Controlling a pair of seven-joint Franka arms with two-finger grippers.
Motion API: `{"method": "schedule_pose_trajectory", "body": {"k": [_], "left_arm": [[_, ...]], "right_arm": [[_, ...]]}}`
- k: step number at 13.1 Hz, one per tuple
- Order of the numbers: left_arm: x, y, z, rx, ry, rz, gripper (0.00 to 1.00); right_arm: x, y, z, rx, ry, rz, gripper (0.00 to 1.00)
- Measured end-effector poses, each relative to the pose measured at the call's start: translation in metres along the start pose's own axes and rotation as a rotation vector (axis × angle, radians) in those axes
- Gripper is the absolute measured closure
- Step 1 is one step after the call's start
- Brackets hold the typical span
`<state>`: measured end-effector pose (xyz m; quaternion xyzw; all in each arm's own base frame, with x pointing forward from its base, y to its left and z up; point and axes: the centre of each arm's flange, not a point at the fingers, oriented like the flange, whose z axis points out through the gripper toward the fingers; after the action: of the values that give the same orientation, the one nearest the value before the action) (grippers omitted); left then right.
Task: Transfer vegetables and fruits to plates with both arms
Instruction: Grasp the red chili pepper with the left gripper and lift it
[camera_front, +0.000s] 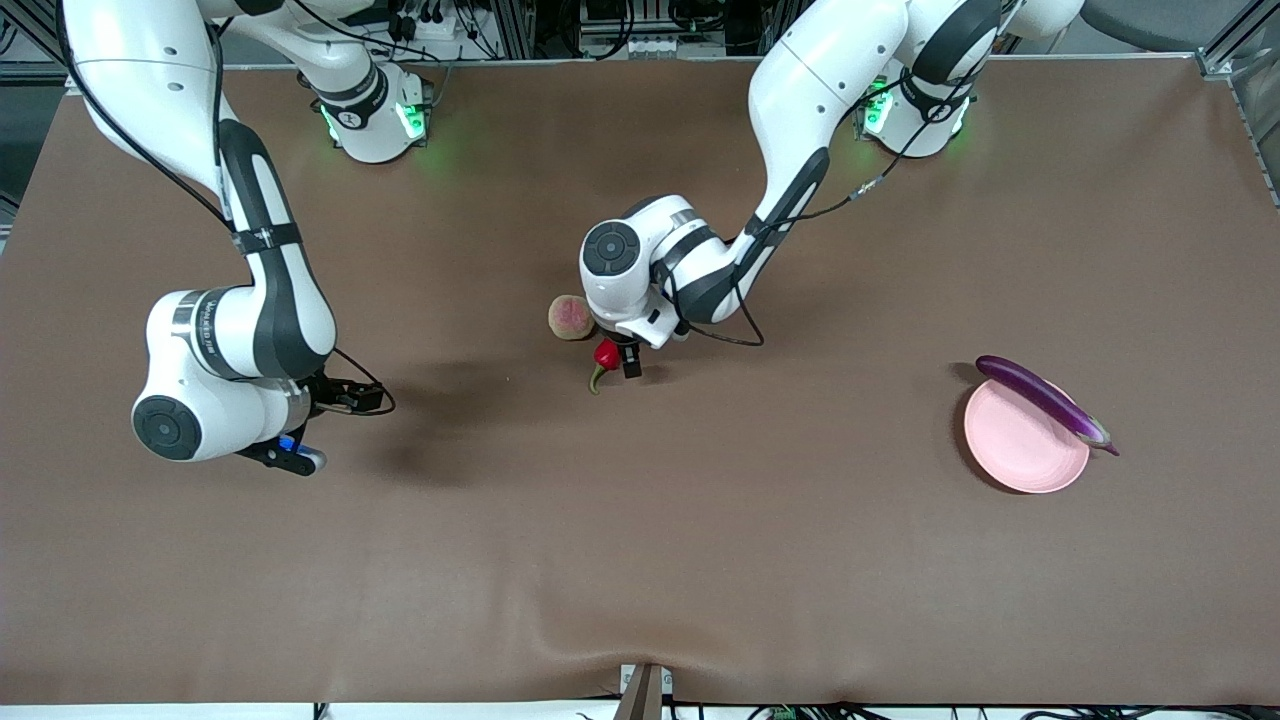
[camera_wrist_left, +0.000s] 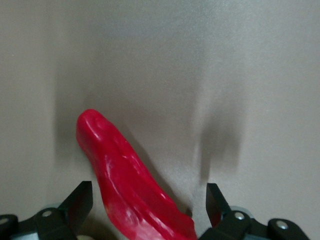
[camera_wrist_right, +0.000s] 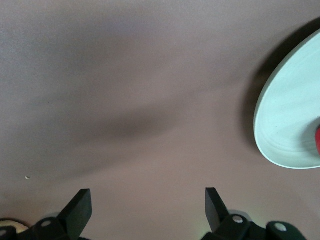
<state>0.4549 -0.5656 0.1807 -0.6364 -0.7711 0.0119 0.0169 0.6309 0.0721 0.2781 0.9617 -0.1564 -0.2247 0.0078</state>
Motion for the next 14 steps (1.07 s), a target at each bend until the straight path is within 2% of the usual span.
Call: {"method": "schedule_pose_trajectory", "body": {"k": [2, 3, 6, 8, 11, 14], "left_arm": [[-0.001, -0.005, 0.007, -0.02, 0.022, 0.009, 0.0], [-0.002, -0.008, 0.01, -0.029, 0.03, 0.016, 0.09], [-0.004, -0.008, 0.009, -0.051, 0.036, 0.02, 0.46], [-0.003, 0.004, 0.0, -0.071, 0.028, 0.008, 0.67], [0.006, 0.038, -0.034, -0.136, 0.007, 0.013, 0.68], [0.021, 0.067, -0.089, -0.185, 0.005, 0.181, 0.68]], "right_arm": [[0.0, 0.0, 0.0, 0.0, -0.001, 0.001, 0.0], [0.0, 0.0, 0.001, 0.0, -0.001, 0.001, 0.0], [0.0, 0.0, 0.001, -0.001, -0.001, 0.001, 0.0], [0.0, 0.0, 0.001, -0.001, -0.001, 0.002, 0.0], [0.0, 0.0, 0.001, 0.0, -0.001, 0.001, 0.0], [-0.006, -0.013, 0.002, 0.017, -0.01, 0.031, 0.0]]}}
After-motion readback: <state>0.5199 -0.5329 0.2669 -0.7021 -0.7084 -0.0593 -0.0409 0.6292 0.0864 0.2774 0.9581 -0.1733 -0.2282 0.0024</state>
